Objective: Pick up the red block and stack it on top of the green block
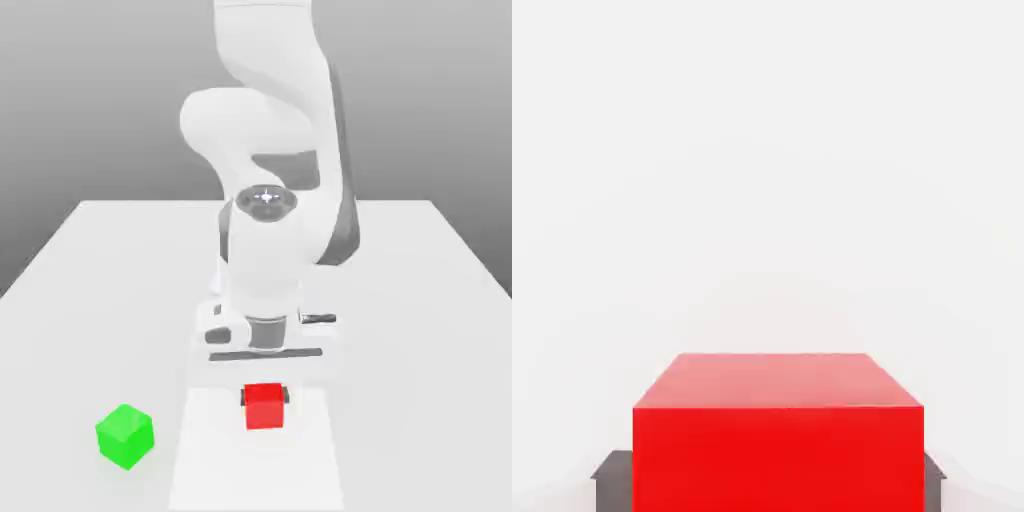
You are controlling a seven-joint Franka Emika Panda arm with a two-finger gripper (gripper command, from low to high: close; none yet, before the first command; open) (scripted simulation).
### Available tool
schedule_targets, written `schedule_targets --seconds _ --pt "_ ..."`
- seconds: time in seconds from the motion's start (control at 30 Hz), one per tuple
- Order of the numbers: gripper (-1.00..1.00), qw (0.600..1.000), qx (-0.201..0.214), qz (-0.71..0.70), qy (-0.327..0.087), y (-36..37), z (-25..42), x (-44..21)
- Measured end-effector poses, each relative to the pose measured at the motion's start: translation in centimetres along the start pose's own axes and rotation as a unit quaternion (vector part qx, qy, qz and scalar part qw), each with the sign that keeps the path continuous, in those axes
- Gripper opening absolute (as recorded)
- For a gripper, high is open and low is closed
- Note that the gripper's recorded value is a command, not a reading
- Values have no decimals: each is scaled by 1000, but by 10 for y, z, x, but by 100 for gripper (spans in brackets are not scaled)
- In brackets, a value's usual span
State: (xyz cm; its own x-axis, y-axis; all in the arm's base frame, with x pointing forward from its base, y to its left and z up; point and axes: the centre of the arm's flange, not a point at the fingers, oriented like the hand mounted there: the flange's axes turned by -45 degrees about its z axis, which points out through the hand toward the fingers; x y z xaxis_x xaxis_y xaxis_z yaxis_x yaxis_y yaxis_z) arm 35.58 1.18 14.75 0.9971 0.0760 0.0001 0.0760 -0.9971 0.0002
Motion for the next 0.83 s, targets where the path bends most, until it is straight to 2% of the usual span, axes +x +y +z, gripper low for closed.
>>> schedule_targets --seconds 0.3,0.57,0.7,0.73,0.83 --pt "-100 1000 0 1 0 1 -55 0" --pt "-100 979 1 203 0 189 -90 23" --pt "-100 982 1 191 0 184 -50 32" --pt "100 982 0 191 0 184 -40 32" --pt "100 982 0 191 0 184 -40 32"
